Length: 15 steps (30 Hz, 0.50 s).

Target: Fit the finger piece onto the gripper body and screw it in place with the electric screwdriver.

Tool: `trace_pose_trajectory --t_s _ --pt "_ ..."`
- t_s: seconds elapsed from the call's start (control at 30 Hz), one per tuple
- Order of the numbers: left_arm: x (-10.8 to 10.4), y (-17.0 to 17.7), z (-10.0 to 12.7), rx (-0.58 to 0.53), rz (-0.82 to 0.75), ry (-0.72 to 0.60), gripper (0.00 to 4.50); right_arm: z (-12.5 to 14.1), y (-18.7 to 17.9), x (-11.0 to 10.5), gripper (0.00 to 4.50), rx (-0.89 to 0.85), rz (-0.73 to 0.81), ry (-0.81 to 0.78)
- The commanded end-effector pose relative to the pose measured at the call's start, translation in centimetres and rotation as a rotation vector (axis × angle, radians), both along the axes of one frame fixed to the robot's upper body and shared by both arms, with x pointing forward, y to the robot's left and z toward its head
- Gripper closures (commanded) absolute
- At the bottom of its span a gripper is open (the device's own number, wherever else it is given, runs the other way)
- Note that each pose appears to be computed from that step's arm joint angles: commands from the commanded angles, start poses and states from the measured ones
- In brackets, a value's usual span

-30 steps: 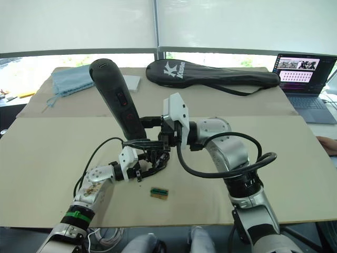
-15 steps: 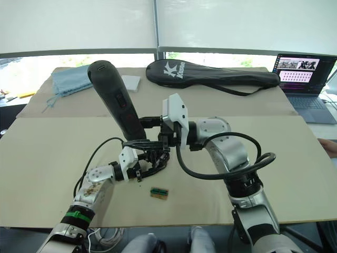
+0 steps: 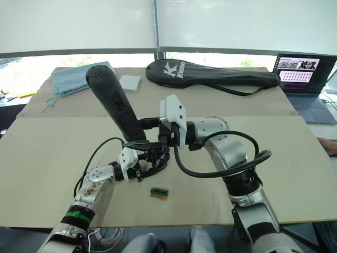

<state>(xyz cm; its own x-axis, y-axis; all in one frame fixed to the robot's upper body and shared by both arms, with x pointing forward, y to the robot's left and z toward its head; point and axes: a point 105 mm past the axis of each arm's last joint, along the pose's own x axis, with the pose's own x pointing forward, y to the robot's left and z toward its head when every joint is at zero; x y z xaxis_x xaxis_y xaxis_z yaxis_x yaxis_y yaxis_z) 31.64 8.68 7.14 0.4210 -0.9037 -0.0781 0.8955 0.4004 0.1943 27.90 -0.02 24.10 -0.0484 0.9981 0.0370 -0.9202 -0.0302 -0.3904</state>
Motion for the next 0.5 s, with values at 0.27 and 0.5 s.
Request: trace_pose_trajectory --t_s 0.27,0.5 --pt "-0.7 -0.3 -1.8 0.026 -0.02 0.068 2.23 -0.7 -0.8 1.0 2.59 0.053 -0.08 0.074" --pt "-0.7 -0.2 -1.7 0.031 -0.024 0.066 2.23 -1.9 -0.9 1.5 2.59 0.014 -0.113 0.093"
